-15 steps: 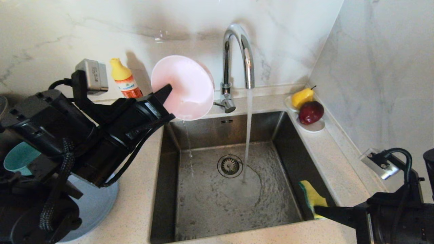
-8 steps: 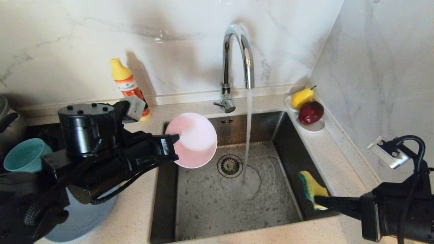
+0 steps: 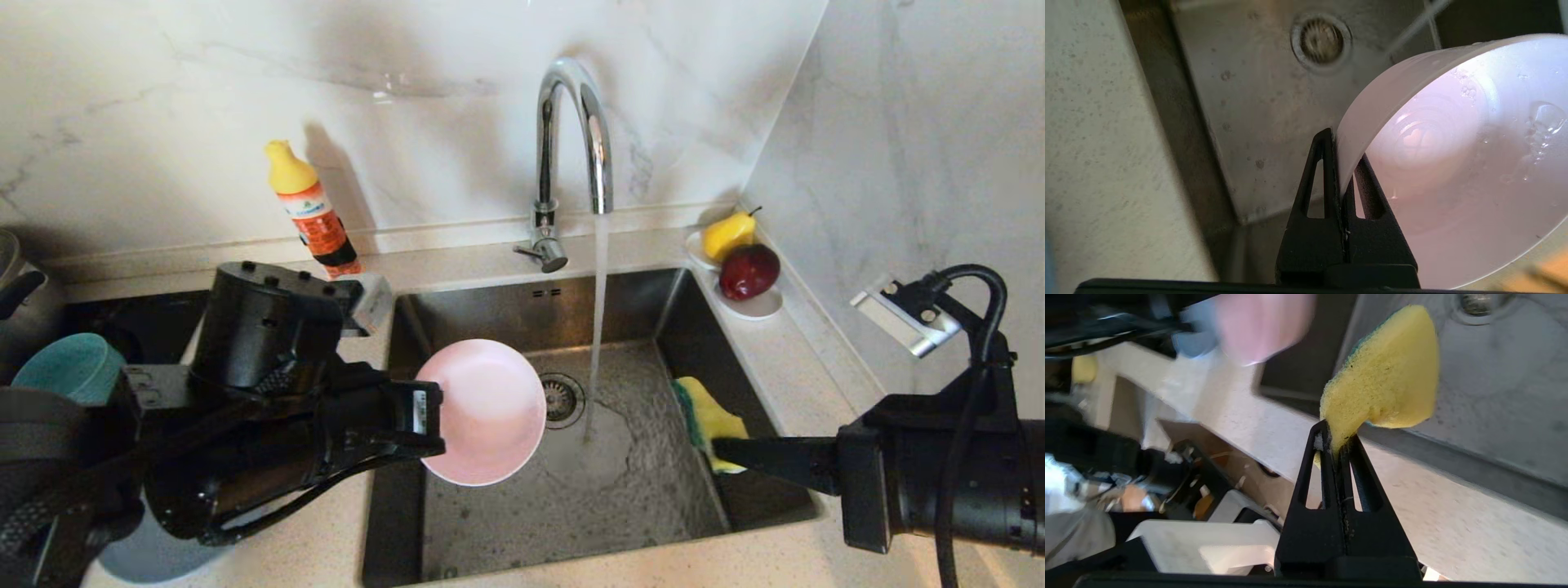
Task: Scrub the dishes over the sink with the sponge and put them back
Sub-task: Wipe the bowl
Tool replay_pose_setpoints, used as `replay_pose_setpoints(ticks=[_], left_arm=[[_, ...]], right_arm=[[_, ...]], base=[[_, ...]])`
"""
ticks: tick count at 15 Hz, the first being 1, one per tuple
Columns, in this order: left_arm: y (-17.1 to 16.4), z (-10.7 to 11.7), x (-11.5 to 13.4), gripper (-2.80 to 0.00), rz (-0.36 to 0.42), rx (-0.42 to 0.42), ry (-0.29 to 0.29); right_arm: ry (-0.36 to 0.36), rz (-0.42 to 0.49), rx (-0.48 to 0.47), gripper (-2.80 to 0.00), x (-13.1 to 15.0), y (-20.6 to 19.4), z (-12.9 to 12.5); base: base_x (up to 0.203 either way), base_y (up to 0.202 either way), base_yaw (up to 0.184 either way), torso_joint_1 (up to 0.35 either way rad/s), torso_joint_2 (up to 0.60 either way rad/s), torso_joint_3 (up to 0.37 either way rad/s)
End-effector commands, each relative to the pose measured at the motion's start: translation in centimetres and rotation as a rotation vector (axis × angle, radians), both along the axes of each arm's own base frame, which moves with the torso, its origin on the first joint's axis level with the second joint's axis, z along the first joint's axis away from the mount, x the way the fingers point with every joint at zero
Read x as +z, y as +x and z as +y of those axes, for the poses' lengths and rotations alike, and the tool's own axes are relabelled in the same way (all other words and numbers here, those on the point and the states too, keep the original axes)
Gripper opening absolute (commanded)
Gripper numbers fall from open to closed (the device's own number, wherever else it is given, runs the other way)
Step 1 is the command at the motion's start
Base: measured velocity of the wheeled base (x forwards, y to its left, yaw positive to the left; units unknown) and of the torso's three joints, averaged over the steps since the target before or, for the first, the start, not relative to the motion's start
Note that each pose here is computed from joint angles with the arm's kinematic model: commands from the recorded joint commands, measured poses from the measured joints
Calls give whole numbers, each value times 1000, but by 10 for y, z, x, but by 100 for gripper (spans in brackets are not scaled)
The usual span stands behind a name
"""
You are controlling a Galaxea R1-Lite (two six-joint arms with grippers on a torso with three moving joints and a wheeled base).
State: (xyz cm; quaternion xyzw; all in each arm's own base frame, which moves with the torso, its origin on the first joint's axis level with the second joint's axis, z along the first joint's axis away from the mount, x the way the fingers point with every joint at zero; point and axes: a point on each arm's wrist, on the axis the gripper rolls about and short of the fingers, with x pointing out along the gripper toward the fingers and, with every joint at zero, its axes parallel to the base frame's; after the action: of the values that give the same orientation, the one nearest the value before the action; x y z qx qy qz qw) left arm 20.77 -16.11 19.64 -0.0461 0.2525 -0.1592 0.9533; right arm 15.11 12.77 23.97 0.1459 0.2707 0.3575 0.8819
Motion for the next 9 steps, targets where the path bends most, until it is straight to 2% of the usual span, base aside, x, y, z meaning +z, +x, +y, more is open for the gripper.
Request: replay_pose_setpoints(ticks=[1,3,5,9], left_arm=[[8,-28,-14,-280,-50,50,15],[17,-40,-19,-280,-110,100,-4],[21,-51,-25,-280,-155,145,-9],[18,-56,-24,-280,-176,144,-24]], right_arm=[[-6,13,49,-280,-1,1,14],[10,-3,90,-280,8,0,24],[-5,16,134,-280,13,1,38],[-24,41,195,-280,12,6,64]], base=[[0,0,0,0,0,0],[0,0,0,0,0,0],[0,0,0,0,0,0],[0,0,0,0,0,0]])
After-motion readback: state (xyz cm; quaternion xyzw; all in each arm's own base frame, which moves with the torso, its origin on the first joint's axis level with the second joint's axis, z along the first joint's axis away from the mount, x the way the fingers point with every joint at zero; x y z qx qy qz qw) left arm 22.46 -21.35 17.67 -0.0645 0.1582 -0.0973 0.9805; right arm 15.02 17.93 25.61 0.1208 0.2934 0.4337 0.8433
